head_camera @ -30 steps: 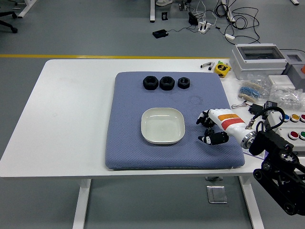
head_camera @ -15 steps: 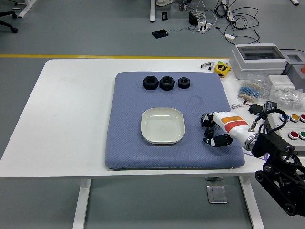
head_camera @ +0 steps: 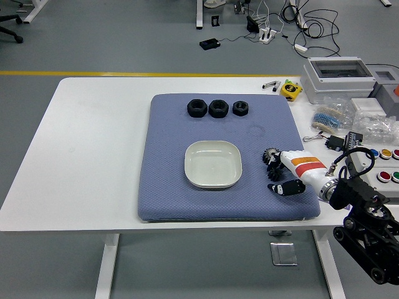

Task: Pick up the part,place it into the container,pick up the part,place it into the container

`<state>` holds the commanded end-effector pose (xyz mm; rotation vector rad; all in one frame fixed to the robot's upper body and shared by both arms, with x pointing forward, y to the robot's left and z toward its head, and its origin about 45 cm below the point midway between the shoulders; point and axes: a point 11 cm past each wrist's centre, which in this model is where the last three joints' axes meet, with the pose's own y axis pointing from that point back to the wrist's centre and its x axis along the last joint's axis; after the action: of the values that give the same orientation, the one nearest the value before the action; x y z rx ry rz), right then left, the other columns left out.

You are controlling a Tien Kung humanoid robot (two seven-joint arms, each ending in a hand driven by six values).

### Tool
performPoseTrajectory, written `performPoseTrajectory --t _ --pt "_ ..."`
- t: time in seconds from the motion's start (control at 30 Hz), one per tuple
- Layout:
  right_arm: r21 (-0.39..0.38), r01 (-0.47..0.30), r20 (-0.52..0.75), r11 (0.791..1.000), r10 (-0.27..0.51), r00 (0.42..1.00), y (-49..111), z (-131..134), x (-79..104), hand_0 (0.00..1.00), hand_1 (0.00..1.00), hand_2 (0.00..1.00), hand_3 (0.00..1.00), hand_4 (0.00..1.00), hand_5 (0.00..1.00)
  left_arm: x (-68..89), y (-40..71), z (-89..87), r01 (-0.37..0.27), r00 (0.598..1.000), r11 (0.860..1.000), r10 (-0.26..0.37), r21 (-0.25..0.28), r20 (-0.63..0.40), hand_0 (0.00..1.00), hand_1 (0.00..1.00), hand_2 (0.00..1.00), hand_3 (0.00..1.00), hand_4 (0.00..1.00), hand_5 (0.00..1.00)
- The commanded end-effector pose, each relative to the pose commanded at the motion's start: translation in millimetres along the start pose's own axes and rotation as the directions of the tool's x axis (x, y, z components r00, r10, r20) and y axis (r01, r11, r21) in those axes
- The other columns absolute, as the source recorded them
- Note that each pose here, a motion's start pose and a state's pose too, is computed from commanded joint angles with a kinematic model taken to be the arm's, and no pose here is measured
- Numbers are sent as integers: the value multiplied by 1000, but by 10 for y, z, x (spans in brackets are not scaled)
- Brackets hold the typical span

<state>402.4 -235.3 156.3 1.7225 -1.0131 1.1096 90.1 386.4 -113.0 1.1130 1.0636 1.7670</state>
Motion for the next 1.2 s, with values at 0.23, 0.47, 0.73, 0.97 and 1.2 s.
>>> performPoseTrajectory --t 0.23,0.47,0.73,0.97,1.2 --pt "-15 -4 -7 1000 4 1000 -19 51 19 385 494 556 522 740 236 1 0 3 0 1000 1000 0 -1 0 698 610 643 555 563 580" --pt "-16 -9 -23 1000 8 1000 -53 54 69 402 473 535 518 648 244 -2 0 24 0 1000 1000 0 -5 -4 698 610 642 555 563 581" --pt "-21 9 -37 1000 -10 999 -70 64 18 375 457 525 513 612 233 -6 0 40 1 1000 1000 -1 -8 -6 698 609 642 556 564 581" --pt "-28 23 -32 999 -23 999 -69 87 -13 372 453 524 515 674 242 -6 0 48 1 1000 1000 -1 -10 -8 697 609 643 555 563 581" --pt "-21 19 -25 1000 -19 1000 -72 71 -3 354 451 523 514 680 241 -6 0 56 1 1000 1000 -1 -11 -8 697 610 642 555 564 582"
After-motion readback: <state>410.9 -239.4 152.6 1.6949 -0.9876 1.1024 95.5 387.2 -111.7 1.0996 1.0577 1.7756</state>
